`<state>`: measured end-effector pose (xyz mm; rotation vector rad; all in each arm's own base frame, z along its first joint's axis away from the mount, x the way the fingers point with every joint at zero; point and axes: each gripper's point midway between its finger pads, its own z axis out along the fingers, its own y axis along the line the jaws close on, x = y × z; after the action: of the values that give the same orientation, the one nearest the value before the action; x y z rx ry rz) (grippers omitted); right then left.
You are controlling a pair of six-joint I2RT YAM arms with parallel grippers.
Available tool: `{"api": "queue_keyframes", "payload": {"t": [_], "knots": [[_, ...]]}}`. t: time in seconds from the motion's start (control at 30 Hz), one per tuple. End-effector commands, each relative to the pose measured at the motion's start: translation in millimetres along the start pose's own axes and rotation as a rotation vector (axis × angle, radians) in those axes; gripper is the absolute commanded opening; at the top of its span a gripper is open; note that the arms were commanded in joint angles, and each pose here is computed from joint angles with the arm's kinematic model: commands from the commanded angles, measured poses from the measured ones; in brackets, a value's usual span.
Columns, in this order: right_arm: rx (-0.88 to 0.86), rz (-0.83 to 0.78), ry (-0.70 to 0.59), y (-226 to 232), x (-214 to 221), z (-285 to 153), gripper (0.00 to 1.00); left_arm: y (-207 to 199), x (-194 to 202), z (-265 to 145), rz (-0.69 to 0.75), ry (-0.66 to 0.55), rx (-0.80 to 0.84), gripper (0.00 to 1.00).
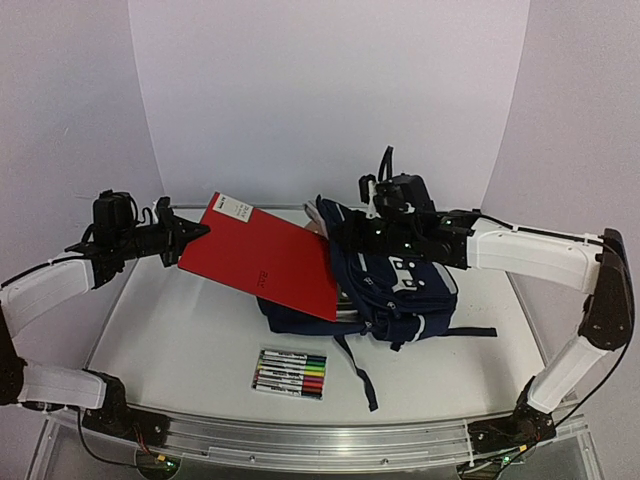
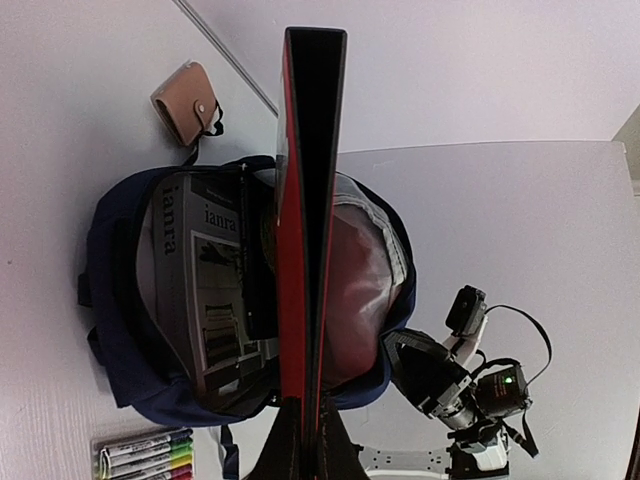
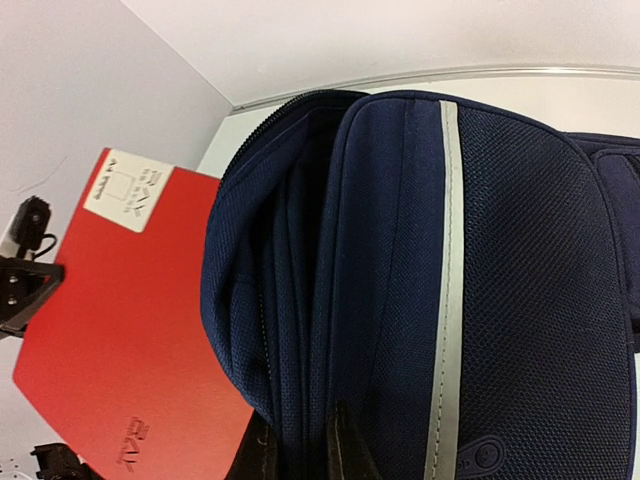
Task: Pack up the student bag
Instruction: Place the files in the student bag.
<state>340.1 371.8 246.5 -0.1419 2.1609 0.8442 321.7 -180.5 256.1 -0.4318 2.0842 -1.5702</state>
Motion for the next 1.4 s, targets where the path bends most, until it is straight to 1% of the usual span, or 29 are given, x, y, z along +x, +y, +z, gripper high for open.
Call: {"api": "queue_keyframes", "payload": {"t": [0.0, 0.13, 0.33, 0.53, 0.77, 0.9, 1.03, 1.13, 1.23, 1.37], "knots": [[-0.288, 0.019, -0.24, 78, -71, -52, 0.0, -38, -11, 12, 0.073, -0.054, 0.139, 0.0], [-0.307, 0.024, -0.245, 83, -70, -56, 0.0, -37, -13, 29, 0.087, -0.069, 0.136, 0.0], [-0.332, 0.028, -0.256, 89, -70, -61, 0.0, -38, -18, 52, 0.102, -0.13, 0.161, 0.0], [-0.344, 0.031, -0.249, 92, -65, -60, 0.0, -35, -29, 59, 0.111, -0.19, 0.157, 0.0], [-0.335, 0.042, -0.268, 93, -64, -58, 0.0, -34, -24, 79, 0.111, -0.203, 0.17, 0.0], [-0.335, 0.057, -0.294, 95, -65, -59, 0.0, -29, -13, 98, 0.094, -0.189, 0.169, 0.0], [-0.309, 0.088, -0.366, 91, -74, -60, 0.0, -18, 11, 122, 0.078, -0.147, 0.135, 0.0], [-0.319, 0.104, -0.392, 94, -77, -58, 0.0, -6, 25, 135, 0.053, -0.137, 0.105, 0.0], [-0.348, 0.105, -0.395, 103, -77, -53, 0.0, 4, 34, 149, 0.035, -0.127, 0.082, 0.0], [-0.376, 0.095, -0.379, 114, -74, -44, 0.0, 16, 50, 172, 0.014, -0.069, 0.053, 0.0]]}}
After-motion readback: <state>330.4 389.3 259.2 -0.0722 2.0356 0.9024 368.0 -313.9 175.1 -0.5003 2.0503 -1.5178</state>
